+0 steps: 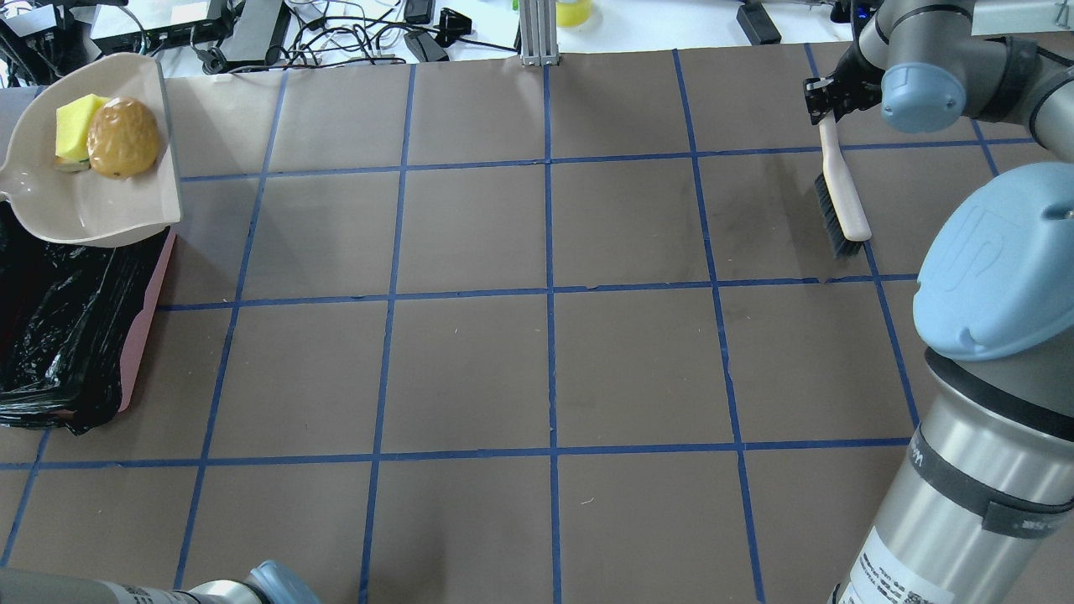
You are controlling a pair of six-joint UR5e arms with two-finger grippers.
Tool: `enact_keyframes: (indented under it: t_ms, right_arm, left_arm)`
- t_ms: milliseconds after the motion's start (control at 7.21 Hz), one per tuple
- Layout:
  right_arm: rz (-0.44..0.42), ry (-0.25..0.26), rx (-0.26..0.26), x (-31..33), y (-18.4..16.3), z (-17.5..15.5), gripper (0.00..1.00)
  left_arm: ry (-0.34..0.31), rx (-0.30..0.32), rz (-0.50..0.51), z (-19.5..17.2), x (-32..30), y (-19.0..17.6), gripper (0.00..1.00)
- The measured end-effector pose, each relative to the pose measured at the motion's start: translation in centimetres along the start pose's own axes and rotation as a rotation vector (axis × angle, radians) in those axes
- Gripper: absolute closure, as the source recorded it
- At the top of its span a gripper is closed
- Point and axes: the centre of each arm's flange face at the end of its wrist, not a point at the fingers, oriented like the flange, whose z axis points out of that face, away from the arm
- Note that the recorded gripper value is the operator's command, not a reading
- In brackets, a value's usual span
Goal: Sweep and dump trash into bin
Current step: 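Lift the loaded dustpan toward the bin with the left gripper while the right withdraws, then hold the dustpan over the black trash bag with the left gripper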
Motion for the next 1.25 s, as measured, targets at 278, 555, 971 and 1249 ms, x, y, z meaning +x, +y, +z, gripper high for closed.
enact_keyframes:
  t_ms: [278,555,971,1249]
  right_arm:
    - [0.002,-0.001,-0.004,0.0,0.1,0.2,0.58]
    - [0.006,-0.003,-0.007,0.0,0.2,0.3,0.24]
    - [0.013,-0.006,-0.016,-0.1,0.5,0.8,0.16]
    - [0.013,-0.006,-0.016,-0.1,0.5,0.8,0.12]
  left_arm:
    - [-0.002,0.049,0.028,-1.1,0.1,-4.3,1.00]
    - [-0.011,0.084,0.040,-1.6,-0.2,-8.4,1.00]
    - [-0.027,0.162,0.116,-1.0,-0.4,-13.9,1.00]
    - [-0.026,0.208,0.174,-0.6,-0.3,-16.9,1.00]
